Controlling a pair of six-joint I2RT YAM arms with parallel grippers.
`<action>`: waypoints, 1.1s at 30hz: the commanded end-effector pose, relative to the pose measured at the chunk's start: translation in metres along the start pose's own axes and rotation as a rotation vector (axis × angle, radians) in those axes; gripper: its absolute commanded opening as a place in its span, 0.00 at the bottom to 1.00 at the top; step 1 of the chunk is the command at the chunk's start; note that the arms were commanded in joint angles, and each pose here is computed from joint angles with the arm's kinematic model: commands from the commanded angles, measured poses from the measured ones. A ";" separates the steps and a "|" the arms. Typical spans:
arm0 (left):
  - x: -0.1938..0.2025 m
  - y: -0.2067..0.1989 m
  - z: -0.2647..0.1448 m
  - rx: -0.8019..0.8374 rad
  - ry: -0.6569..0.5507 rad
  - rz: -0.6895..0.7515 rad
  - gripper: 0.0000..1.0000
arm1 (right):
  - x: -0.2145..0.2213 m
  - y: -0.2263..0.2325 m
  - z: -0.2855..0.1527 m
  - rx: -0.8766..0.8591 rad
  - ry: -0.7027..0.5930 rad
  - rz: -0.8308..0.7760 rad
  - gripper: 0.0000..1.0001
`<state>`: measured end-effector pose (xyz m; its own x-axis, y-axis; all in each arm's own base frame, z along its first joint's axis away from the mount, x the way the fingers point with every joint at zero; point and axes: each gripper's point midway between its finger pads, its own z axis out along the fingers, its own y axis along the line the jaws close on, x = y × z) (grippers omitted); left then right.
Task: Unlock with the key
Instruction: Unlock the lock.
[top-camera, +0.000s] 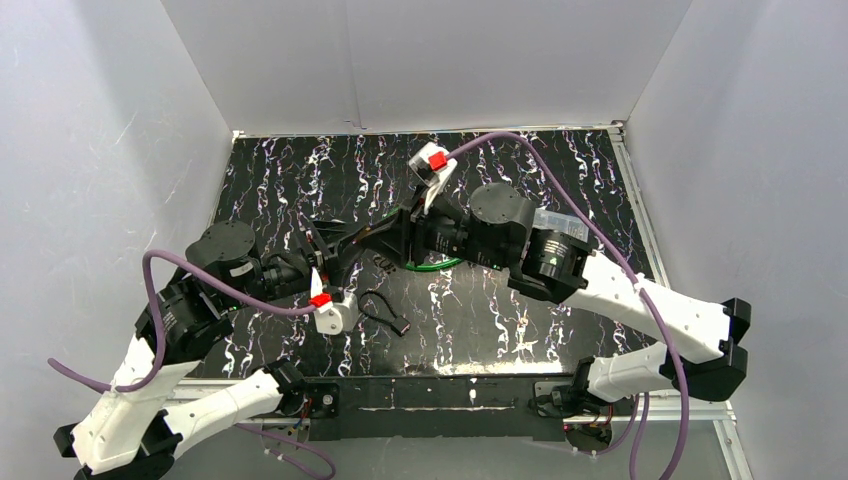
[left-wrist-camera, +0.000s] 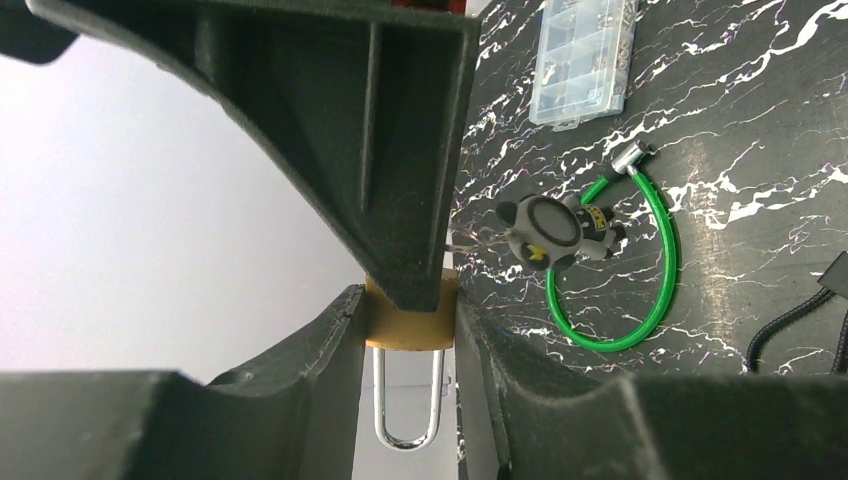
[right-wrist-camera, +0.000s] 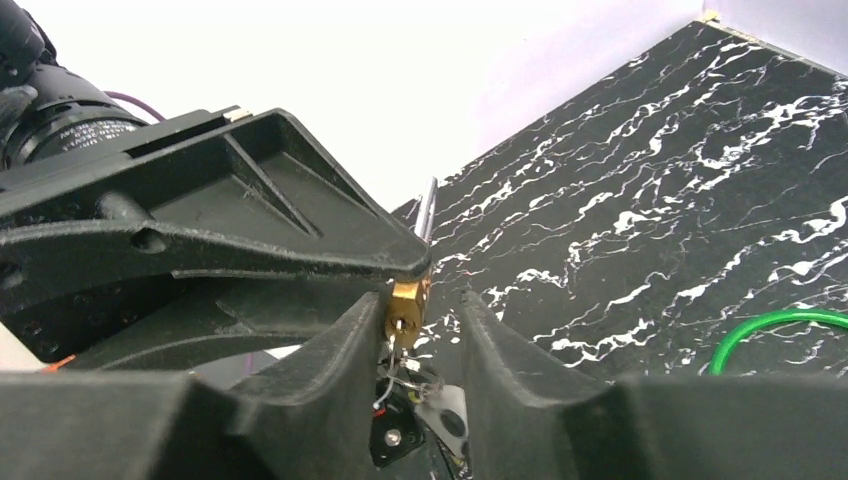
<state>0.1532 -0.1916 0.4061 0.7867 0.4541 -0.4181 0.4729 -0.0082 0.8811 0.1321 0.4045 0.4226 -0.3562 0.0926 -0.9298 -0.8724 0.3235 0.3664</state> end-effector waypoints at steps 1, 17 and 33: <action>-0.012 0.010 -0.009 -0.027 -0.038 0.036 0.00 | -0.022 0.014 0.003 -0.044 -0.041 0.006 0.36; -0.026 0.008 -0.017 -0.013 -0.079 -0.154 0.88 | -0.022 0.020 -0.013 -0.096 -0.039 -0.021 0.01; -0.029 -0.027 -0.006 0.174 -0.006 -0.644 0.98 | -0.014 0.044 -0.051 -0.257 0.051 -0.129 0.01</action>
<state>0.1223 -0.1927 0.3967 0.4524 0.4242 -0.7845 0.8365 0.1031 0.5381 0.0956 0.3754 0.4304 -0.3192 0.0182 -0.9475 -0.9352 0.1558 0.3180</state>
